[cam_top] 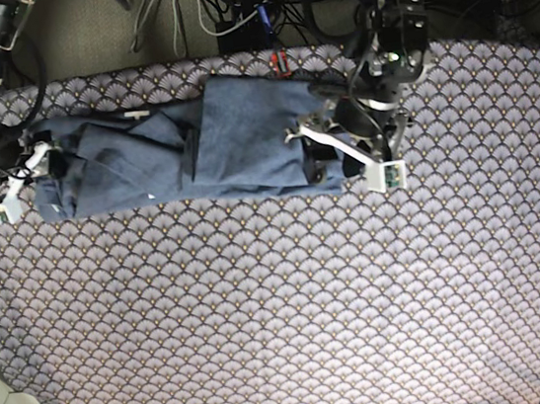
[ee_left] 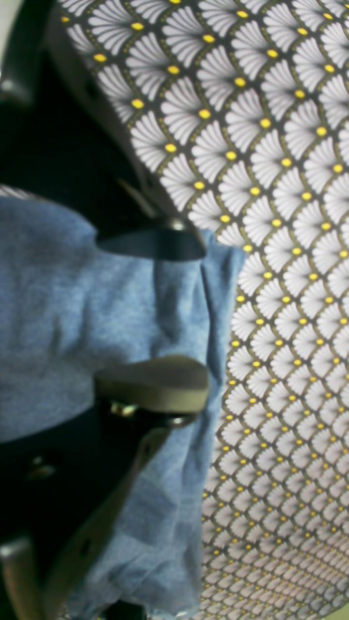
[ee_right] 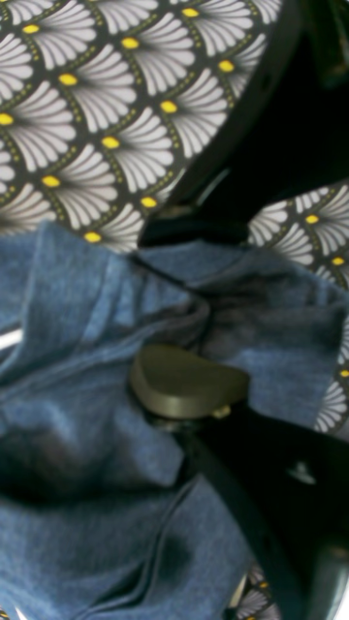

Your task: Fold the T-shirt properly

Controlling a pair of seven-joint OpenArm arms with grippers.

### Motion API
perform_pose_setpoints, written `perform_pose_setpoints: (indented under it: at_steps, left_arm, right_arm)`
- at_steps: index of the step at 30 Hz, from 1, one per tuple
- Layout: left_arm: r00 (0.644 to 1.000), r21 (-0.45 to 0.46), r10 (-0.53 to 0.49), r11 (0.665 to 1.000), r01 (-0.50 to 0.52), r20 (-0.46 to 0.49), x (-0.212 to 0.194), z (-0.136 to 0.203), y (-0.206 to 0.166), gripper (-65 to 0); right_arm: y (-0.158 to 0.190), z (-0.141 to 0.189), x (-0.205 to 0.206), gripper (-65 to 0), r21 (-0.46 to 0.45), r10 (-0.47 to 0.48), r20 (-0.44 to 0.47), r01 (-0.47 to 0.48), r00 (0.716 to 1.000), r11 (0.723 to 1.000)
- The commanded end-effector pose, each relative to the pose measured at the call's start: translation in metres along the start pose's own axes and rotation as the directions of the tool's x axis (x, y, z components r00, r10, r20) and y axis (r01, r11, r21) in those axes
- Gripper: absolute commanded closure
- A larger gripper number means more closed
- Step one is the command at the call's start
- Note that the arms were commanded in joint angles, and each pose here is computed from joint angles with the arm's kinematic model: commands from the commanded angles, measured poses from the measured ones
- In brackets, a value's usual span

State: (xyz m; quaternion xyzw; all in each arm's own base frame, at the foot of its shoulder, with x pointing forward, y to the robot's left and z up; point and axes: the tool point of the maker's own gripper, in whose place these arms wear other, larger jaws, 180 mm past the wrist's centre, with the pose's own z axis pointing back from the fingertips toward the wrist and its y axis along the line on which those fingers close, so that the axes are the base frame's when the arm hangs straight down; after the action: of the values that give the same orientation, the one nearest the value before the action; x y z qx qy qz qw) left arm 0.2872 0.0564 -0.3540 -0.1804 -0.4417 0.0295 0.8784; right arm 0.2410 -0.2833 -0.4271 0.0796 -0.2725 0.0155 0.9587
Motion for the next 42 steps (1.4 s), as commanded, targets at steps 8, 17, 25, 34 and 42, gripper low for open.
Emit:
perform_pose_setpoints:
  at_steps: [8, 17, 25, 34, 42]
  left_arm:
    - [0.993, -0.034, -0.007, 0.999, 0.011, 0.116, 0.037, 0.01, -0.014, -33.7]
    - [0.98, 0.026, 0.063, 0.997, -0.069, 0.188, 0.06, 0.026, 0.021, -33.7]
    - [0.935, 0.054, 0.257, 0.959, -0.278, 0.243, 0.066, 0.061, 0.092, -33.7]
    - [0.922, 0.252, 0.239, 0.914, -0.319, 0.303, 0.06, 0.114, 0.171, -33.7]
    - [0.907, 0.335, 0.22, 0.877, -0.346, 0.359, 0.065, 0.142, 0.203, -33.8]
  right_arm:
    - [0.013, -0.006, -0.014, -17.3, 0.033, 0.036, -0.067, -0.033, 0.997, 0.999]
    - [0.012, -0.005, -0.002, 0.0, 0.027, 0.055, -0.05, -0.054, 0.997, 0.998]
    - [0.019, 0.02, 0.03, 0.0, -0.022, 0.154, -0.007, -0.154, 0.988, 0.988]
    - [0.083, 0.057, 0.063, 0.0, -0.029, 0.263, 0.078, -0.262, 0.962, 0.965]
    - [0.181, 0.037, 0.061, 0.0, 0.181, 0.328, 0.107, -0.342, 0.939, 0.922]
